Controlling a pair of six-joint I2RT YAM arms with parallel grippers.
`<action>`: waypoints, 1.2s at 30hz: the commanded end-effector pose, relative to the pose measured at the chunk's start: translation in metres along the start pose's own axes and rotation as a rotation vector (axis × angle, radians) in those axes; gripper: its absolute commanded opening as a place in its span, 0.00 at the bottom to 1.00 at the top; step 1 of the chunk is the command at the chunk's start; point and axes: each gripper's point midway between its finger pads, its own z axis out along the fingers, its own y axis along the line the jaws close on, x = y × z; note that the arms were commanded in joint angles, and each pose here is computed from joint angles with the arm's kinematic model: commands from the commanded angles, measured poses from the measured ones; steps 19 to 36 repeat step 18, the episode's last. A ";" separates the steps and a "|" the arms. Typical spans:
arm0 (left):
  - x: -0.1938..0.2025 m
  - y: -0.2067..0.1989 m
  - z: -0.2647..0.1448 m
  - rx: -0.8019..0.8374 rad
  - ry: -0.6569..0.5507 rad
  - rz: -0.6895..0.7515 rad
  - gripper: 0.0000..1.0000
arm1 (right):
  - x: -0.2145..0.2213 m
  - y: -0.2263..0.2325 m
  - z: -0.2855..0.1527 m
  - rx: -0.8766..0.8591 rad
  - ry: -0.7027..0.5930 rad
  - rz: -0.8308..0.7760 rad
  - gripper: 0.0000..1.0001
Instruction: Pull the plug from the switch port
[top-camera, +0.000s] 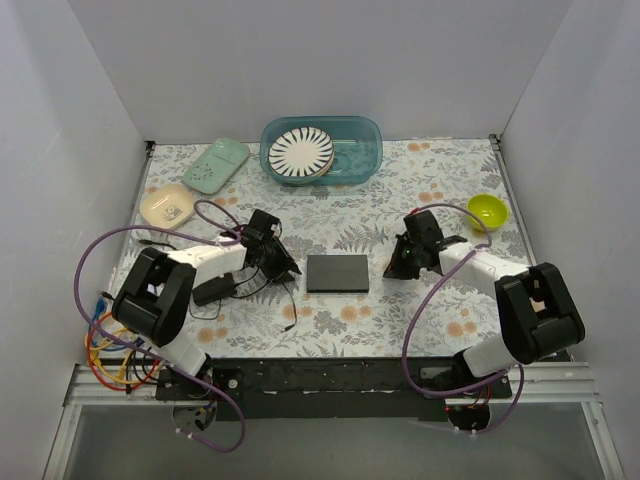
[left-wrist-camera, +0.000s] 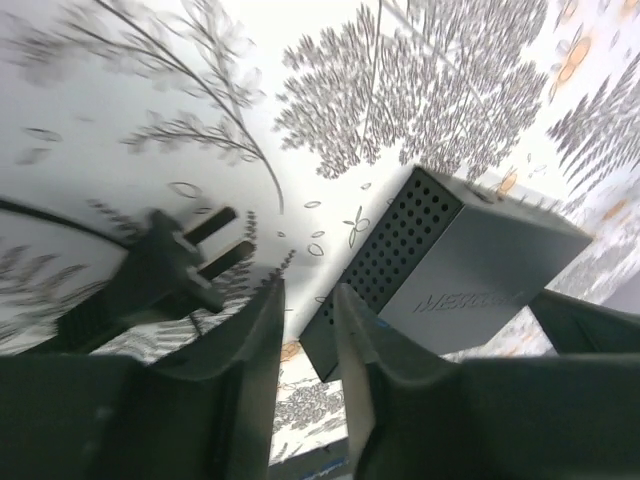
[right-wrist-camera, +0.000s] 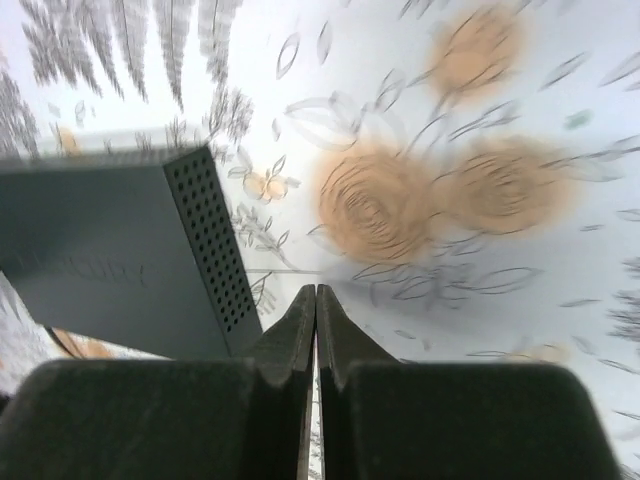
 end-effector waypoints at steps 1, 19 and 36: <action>-0.045 -0.022 -0.045 0.008 -0.200 0.044 0.37 | -0.049 0.003 -0.039 0.070 -0.138 -0.069 0.22; -0.074 -0.039 -0.094 -0.034 -0.357 0.133 0.98 | -0.088 0.103 -0.176 -0.073 -0.675 -0.469 0.98; -0.074 -0.039 -0.094 -0.034 -0.357 0.133 0.98 | -0.088 0.103 -0.176 -0.073 -0.675 -0.469 0.98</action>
